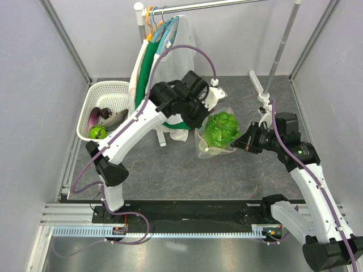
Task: Place the food in the zip-top bag and seal the zipper
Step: Adjust the zipper food storage bag at the center of the board.
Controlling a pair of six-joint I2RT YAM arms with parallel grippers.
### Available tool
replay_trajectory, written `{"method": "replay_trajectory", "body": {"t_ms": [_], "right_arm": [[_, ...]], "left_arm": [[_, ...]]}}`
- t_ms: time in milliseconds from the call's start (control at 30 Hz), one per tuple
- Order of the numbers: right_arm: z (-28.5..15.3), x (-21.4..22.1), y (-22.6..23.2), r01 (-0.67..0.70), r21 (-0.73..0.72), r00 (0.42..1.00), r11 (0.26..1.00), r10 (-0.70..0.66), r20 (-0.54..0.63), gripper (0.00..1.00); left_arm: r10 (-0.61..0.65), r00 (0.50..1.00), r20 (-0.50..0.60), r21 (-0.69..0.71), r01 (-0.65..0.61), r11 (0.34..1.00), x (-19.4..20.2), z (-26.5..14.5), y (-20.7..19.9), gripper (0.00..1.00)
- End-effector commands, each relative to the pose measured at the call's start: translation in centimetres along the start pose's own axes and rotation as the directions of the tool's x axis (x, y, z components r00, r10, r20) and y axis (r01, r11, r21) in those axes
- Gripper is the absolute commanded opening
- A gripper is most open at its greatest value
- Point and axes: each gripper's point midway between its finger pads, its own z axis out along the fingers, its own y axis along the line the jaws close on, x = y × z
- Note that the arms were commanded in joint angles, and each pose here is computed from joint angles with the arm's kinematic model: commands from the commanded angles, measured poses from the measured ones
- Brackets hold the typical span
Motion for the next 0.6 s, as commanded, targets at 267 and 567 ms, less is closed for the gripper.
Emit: {"method": "replay_trajectory", "body": {"t_ms": [267,567], "right_arm": [[-1.8,-0.2,-0.5,0.016,0.082,0.999,0.997,-0.019,0.041,0.0],[-5.8,-3.0,9.3,0.171,-0.235,0.984,0.957,-0.155,0.084,0.0]], "left_arm": [[-0.261,0.958,0.119,0.318,0.212,0.924,0.1,-3.8,-3.1,0.02],[-0.185,0.919,0.347,0.375,0.045,0.926,-4.3,-10.1,-3.4,0.02]]}}
